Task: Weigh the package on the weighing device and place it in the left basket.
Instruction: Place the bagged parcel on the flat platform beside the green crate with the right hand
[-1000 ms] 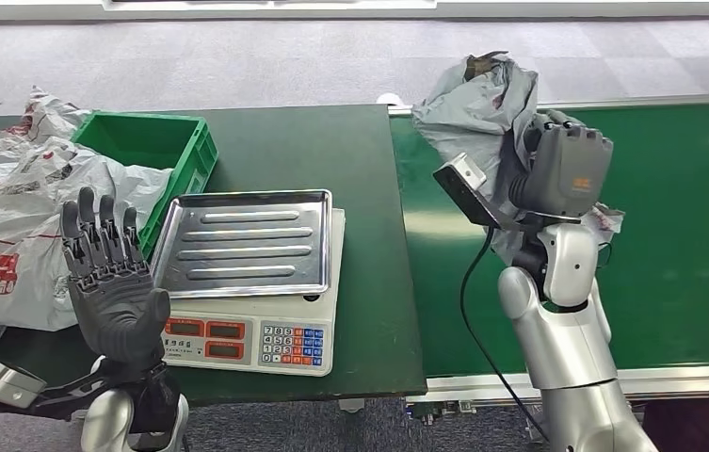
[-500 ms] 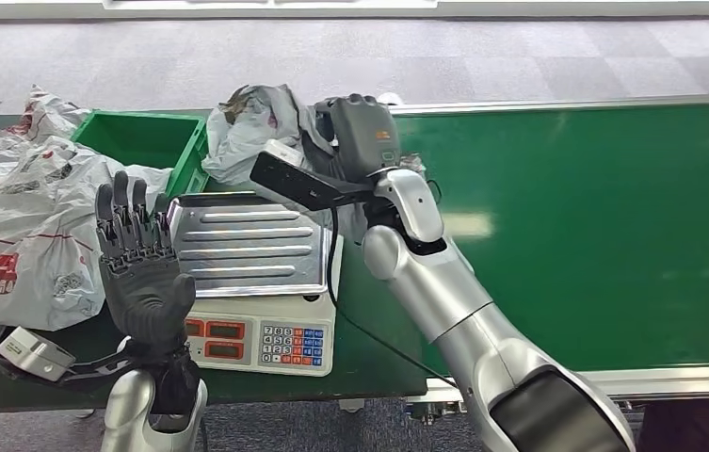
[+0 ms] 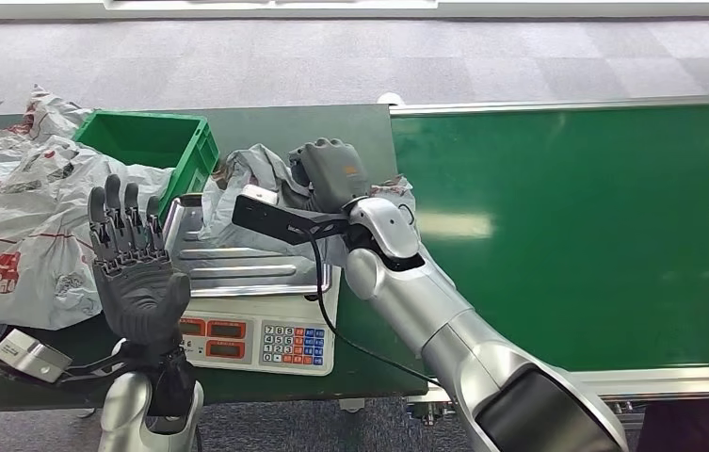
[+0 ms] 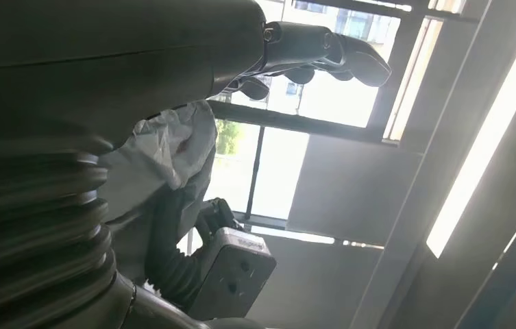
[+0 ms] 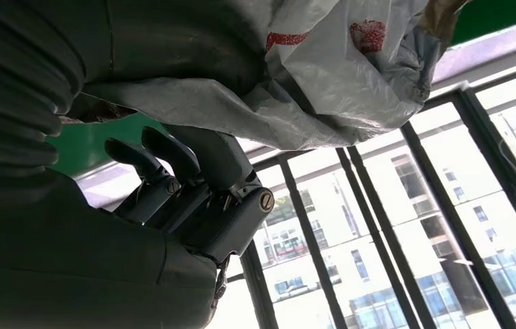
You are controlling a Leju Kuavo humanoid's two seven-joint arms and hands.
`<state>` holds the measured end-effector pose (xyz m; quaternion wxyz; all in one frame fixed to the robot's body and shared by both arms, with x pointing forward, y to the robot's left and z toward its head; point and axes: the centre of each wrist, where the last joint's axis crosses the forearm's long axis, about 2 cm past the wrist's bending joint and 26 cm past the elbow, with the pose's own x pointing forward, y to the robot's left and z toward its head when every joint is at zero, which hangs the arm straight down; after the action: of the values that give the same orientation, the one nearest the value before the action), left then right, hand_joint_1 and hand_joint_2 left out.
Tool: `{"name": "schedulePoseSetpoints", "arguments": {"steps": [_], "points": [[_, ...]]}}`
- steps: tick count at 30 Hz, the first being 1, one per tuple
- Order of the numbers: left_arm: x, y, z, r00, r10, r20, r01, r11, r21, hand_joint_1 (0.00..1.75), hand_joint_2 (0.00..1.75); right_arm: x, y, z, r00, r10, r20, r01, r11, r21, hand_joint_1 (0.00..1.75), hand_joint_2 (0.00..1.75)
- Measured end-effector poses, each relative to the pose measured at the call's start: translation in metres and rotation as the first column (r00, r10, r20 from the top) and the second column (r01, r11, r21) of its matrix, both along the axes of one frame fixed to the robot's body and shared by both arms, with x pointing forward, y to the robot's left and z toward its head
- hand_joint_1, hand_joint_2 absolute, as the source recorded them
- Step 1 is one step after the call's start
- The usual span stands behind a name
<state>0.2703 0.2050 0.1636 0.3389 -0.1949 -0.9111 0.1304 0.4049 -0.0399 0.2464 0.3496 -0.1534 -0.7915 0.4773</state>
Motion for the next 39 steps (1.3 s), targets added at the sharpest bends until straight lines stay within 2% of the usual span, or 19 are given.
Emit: {"name": "schedulePoseSetpoints", "arguments": {"steps": [5,10,15,22,27,29,33,39], "points": [[-0.003,0.015,0.005,0.969,0.242,-0.059,-0.243,0.970,-0.008,0.00,1.75,0.001,-0.002,-0.010,0.999,-0.035,-0.039,0.033,0.999,-0.034,1.75,1.75],[-0.006,0.026,0.011,0.926,0.368,-0.077,-0.371,0.929,-0.017,0.00,1.75,0.002,-0.004,-0.014,0.997,-0.045,-0.055,0.042,0.998,-0.052,1.75,1.75],[-0.016,0.043,0.034,0.786,0.614,-0.079,-0.617,0.786,-0.034,0.00,1.75,0.001,-0.005,-0.022,0.996,-0.047,-0.078,0.044,0.998,-0.044,1.75,1.75],[-0.026,0.052,0.057,0.721,0.693,-0.021,-0.692,0.718,-0.069,0.00,1.75,-0.001,-0.003,-0.025,0.996,-0.039,-0.086,0.035,0.998,-0.048,1.75,1.75],[-0.035,0.053,0.076,0.577,0.817,-0.005,-0.813,0.574,-0.091,0.00,1.75,-0.005,0.001,-0.027,0.997,-0.003,-0.079,0.001,1.000,-0.022,1.75,1.75],[-0.037,0.049,0.084,0.541,0.841,0.008,-0.836,0.539,-0.105,0.00,1.75,-0.007,0.003,-0.029,0.997,0.033,-0.064,-0.033,0.999,-0.007,1.75,1.75],[-0.038,0.043,0.093,0.531,0.846,0.040,-0.839,0.532,-0.117,0.00,1.75,-0.012,0.007,-0.035,0.991,0.114,-0.071,-0.114,0.993,0.008,1.75,1.75],[-0.038,0.040,0.095,0.532,0.845,0.057,-0.838,0.535,-0.113,0.00,1.75,-0.020,0.011,-0.047,0.954,0.247,-0.168,-0.244,0.969,0.038,1.75,1.75]]}}
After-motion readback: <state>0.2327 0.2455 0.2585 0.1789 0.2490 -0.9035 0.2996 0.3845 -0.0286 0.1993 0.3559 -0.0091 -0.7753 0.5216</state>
